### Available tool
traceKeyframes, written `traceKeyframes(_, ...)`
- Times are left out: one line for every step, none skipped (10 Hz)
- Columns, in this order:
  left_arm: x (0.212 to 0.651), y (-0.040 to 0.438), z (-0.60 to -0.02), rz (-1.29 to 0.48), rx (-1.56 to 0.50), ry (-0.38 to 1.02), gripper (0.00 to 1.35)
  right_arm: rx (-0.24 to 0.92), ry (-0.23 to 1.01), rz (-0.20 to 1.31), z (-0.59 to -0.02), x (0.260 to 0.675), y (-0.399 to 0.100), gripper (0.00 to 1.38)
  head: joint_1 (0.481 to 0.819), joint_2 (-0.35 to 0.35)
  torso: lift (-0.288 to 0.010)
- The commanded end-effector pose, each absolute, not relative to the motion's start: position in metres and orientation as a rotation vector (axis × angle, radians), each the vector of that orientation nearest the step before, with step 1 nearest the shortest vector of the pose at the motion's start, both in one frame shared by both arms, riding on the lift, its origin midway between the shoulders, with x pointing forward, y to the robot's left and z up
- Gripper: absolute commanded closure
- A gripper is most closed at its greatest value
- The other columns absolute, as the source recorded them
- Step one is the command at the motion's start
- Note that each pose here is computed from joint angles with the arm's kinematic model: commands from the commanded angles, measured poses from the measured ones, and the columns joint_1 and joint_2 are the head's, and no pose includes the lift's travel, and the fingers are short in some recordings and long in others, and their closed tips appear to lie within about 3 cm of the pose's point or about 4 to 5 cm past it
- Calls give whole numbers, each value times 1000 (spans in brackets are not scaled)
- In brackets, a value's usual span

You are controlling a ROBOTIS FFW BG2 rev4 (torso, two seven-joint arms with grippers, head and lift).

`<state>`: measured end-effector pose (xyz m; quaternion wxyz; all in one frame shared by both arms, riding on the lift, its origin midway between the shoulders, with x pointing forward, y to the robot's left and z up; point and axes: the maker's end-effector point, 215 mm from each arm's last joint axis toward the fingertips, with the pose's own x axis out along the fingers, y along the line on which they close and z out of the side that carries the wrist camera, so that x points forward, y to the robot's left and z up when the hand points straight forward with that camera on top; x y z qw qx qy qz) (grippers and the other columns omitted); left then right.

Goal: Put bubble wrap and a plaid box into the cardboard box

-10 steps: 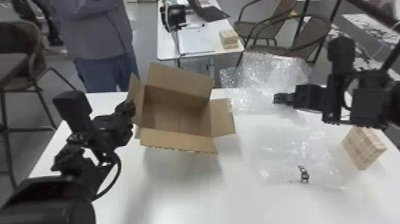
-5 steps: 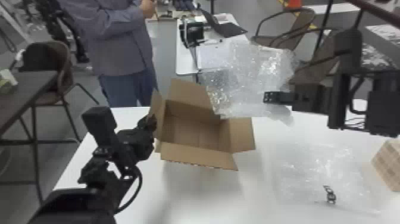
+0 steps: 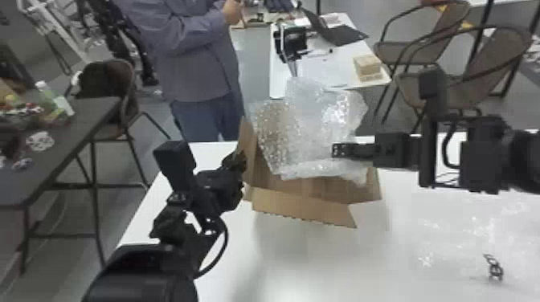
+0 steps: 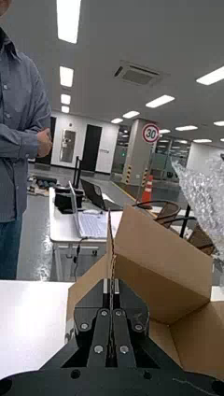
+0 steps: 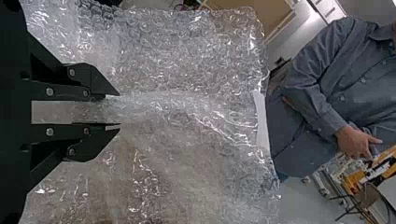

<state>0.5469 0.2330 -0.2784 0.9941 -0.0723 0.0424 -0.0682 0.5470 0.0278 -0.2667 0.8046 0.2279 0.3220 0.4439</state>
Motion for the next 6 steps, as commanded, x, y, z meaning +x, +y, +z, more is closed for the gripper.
traceKeyframes(547,232,-279,-139,-145,86,1220,483,727,964,-296,554,43,1004,628,251,-105)
traceKeyframes(547,232,-278,-139,-145,83,1220,477,740,977,-308,554,50,1004,634,265,-105)
traceKeyframes(547,232,-278,-138,-145,82,1220,473,752,967,-322,558,50,1004,641,272,-105)
traceKeyframes(547,233,-278,-138,-145,82,1220,482,763,954,-334,563,49,1004,646,275,-105)
traceKeyframes(547,232,-278,-139,-146,80,1220,488,767,945,-344,568,49,1004,654,275,-105)
traceKeyframes(547,231,-277,-141,-146,79,1220,496,768,942,-352,574,51,1004,660,274,-105)
